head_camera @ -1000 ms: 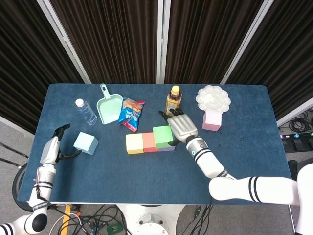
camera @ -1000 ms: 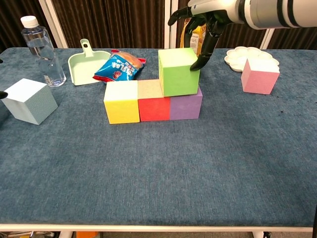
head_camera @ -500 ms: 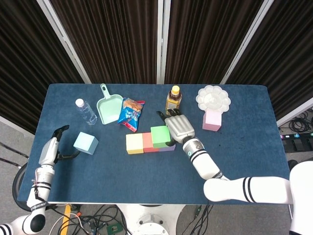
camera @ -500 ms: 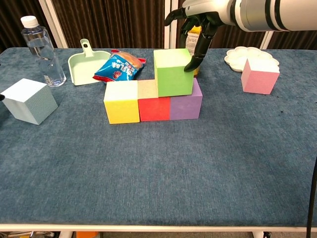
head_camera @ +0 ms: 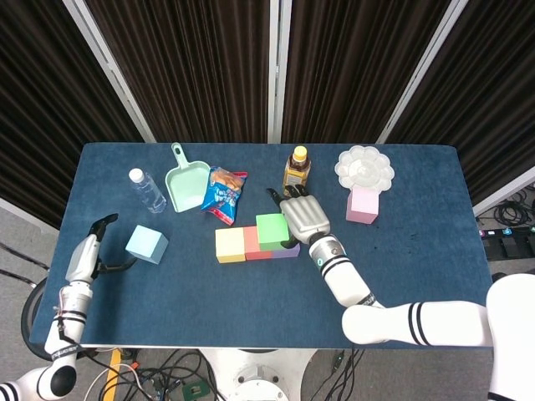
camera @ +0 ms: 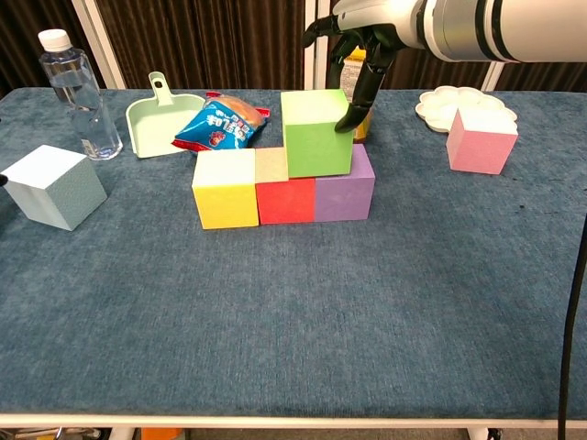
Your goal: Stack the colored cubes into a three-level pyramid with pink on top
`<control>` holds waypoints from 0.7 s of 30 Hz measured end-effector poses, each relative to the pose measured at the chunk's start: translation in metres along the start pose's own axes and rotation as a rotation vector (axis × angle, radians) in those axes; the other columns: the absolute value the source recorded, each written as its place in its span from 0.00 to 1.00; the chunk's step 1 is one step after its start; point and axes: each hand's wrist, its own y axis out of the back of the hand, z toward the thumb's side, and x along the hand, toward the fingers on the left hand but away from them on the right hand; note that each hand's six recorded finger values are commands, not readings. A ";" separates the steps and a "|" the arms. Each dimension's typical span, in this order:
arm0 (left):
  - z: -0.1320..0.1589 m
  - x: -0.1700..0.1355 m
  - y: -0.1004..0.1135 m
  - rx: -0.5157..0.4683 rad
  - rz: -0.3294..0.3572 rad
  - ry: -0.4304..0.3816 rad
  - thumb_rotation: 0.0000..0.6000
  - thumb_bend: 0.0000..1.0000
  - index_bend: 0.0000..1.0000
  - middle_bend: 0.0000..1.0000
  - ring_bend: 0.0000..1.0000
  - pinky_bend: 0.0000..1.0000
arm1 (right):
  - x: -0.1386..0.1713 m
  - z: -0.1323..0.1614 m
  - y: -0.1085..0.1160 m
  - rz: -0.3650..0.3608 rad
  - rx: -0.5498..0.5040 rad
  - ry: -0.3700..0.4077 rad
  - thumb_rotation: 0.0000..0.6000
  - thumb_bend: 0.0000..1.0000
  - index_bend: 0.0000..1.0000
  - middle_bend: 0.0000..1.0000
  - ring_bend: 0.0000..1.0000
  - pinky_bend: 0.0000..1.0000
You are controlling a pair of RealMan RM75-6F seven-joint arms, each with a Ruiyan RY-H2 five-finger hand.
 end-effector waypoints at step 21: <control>0.000 0.002 0.000 -0.006 -0.005 0.001 1.00 0.12 0.10 0.11 0.00 0.13 | -0.002 0.002 0.001 -0.006 -0.004 -0.005 1.00 0.17 0.00 0.50 0.05 0.00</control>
